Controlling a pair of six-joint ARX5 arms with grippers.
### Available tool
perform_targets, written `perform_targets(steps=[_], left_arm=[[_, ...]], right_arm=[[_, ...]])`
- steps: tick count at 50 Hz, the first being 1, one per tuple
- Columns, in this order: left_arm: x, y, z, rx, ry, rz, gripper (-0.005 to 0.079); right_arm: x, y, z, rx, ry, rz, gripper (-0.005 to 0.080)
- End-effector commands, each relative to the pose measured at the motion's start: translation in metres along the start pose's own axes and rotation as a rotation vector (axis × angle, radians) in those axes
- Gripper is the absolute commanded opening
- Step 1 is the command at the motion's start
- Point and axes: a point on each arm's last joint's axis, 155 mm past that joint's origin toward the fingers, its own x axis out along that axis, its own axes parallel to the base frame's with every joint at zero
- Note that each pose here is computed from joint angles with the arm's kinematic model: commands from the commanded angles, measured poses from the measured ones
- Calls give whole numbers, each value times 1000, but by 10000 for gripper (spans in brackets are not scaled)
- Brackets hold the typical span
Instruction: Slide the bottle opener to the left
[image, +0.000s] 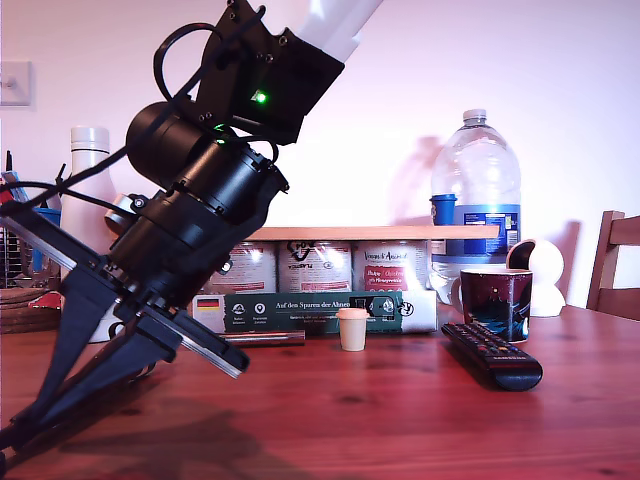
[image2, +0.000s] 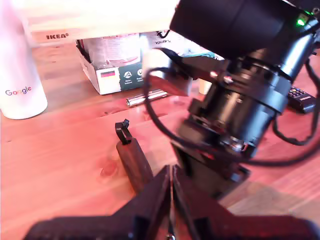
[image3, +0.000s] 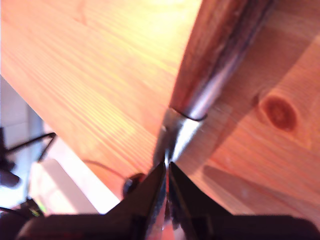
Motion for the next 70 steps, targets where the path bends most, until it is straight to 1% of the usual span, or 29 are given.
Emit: perform_targets(steps=[1,7,15,19,29,32,34,40,43,49,56,61,67,70], left_arm=[[1,2,-8,-3,24,10,-24],[1,2,-8,-3,24,10,-24],[1,2,-8,-3,24,10,-24],[1,2,-8,-3,24,10,-24],[1,2,-9,-1,25,10,-24],[1,2,-9,0,25,11,-24],[1,3,-9,-1,25,11,-24],[1,3,-9,0,26,11,-24],[1,3,-9,-1,27,11,-24],[1,3,-9,-1,27,11,-24],[1,3,-9,-3,28,12,-24],[1,3,-9,-3,29,12,-24],[1,3,-10,-4,29,13,-24],[1,3,-10,-4,29,12,-24]], right_arm=[[1,-10,1,-30,12,-13,-13],[-16,-17,8,-79,-1,-22,-13],[-53,-30,21,-173,-53,-84,-12],[-72,-30,25,-231,-71,-90,-12],[-110,-28,49,-203,-165,-76,-12],[-121,-28,54,-250,-191,-86,-12],[-127,-28,57,-296,-208,-110,-12],[-149,-33,70,-401,-288,-241,-12],[-160,-29,78,-443,-337,-295,-12],[-175,-14,88,-503,-416,-338,-12],[-189,-1,93,-556,-474,-390,-12],[-195,8,93,-581,-505,-420,-12],[-199,19,89,-608,-541,-408,-12],[-200,18,83,-613,-559,-420,-12]])
